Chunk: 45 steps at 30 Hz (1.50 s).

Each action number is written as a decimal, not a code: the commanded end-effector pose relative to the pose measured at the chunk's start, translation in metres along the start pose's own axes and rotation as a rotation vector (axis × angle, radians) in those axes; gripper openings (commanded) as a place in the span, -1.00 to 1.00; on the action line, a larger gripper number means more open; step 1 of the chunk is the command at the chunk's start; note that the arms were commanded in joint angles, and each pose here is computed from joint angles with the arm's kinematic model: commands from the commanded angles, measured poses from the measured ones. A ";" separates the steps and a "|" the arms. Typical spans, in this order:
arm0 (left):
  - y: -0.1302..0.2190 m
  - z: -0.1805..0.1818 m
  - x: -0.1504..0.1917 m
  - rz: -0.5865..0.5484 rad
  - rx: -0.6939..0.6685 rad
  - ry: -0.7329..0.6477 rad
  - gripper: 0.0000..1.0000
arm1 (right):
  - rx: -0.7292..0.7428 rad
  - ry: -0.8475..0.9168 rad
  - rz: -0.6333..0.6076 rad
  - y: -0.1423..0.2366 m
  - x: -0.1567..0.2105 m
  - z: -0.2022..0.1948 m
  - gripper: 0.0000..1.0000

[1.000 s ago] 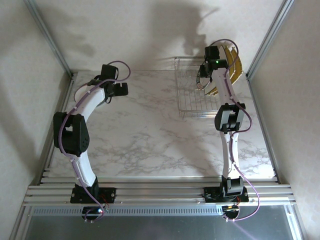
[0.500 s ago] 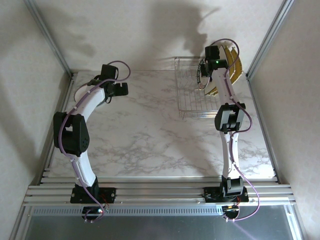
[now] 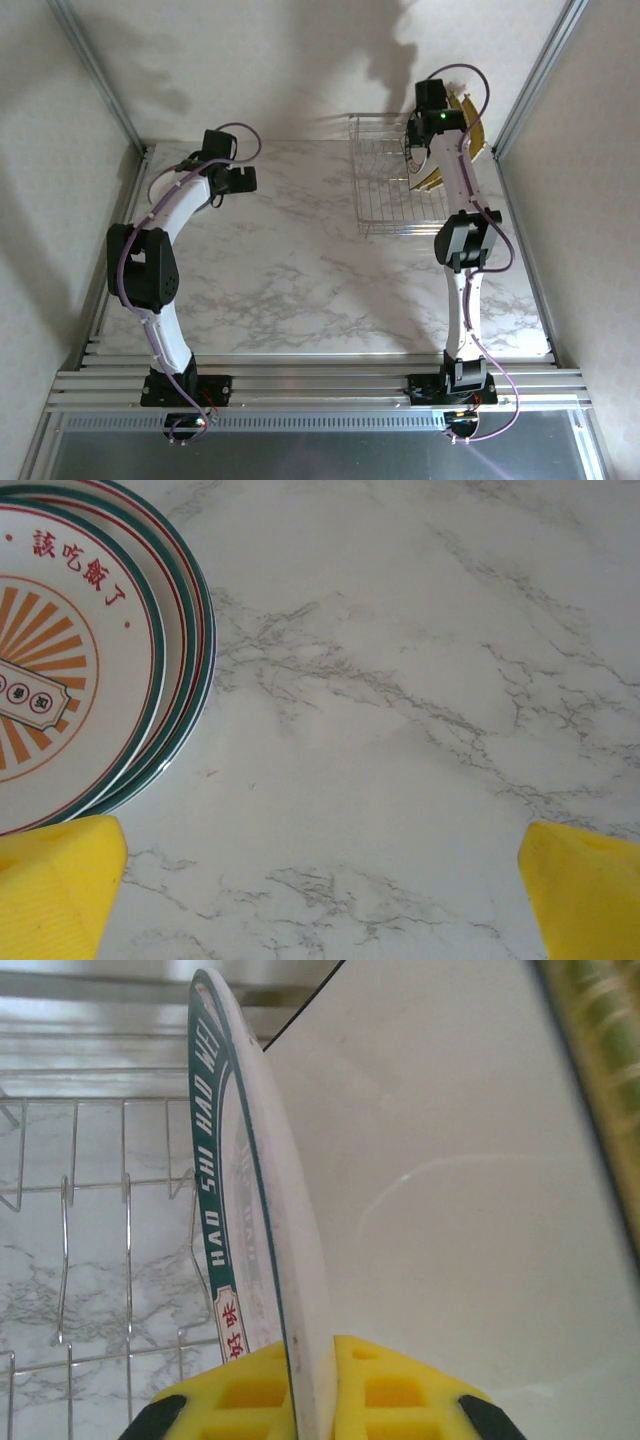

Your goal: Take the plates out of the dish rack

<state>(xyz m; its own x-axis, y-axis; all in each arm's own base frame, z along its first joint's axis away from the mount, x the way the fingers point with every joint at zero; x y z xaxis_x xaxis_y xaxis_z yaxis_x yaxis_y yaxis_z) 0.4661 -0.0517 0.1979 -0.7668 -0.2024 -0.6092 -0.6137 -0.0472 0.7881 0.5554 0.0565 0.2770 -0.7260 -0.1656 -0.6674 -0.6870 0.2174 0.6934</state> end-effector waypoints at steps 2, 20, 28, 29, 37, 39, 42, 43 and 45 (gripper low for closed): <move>0.011 -0.002 0.004 0.002 0.015 -0.003 0.99 | -0.011 0.020 -0.131 0.075 -0.024 -0.005 -1.00; 0.001 -0.006 0.010 0.020 0.040 0.003 0.99 | -0.723 -0.177 -0.246 0.160 0.024 0.039 -1.00; 0.002 -0.010 0.013 0.015 0.072 0.012 0.99 | -1.182 -0.433 -0.197 0.132 0.068 0.073 -1.00; 0.003 -0.010 0.012 0.011 0.078 0.014 0.99 | -1.204 -0.448 -0.188 0.128 0.072 0.076 -1.00; 0.015 -0.022 0.004 -0.012 0.143 0.010 0.99 | -1.242 -0.516 -0.131 0.101 0.091 0.089 -1.00; 0.018 -0.028 0.004 -0.026 0.206 0.016 0.99 | -1.240 -0.513 -0.125 0.097 0.091 0.090 -1.00; 0.030 -0.045 0.002 -0.046 0.381 0.034 0.99 | -1.252 -0.518 -0.112 0.094 0.090 0.093 -1.00; 0.035 -0.052 0.001 -0.057 0.459 0.039 0.99 | -1.257 -0.517 -0.111 0.094 0.089 0.094 -1.00; 0.046 -0.069 0.001 -0.076 0.658 0.060 0.99 | -1.266 -0.508 -0.114 0.095 0.088 0.096 -1.00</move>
<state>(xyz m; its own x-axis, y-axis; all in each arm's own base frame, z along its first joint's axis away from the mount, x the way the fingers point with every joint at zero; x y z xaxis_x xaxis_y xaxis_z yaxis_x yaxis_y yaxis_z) 0.4547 -0.0913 0.2035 -0.7560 -0.2421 -0.6081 -0.6545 0.2794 0.7025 0.4265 0.1461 0.2387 -0.7859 0.3198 -0.5293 -0.5214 -0.8029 0.2891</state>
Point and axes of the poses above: each hand's point on the last joint's axis, 136 mm out from that joint toward the fingers, its own y axis back along the fingers, its own z axis along the line the jaws close on, x = y × z, the point moved 6 cm from there along y, back along the fingers, and after that the axes turned 4 degrees about y, right-handed, at the moved point
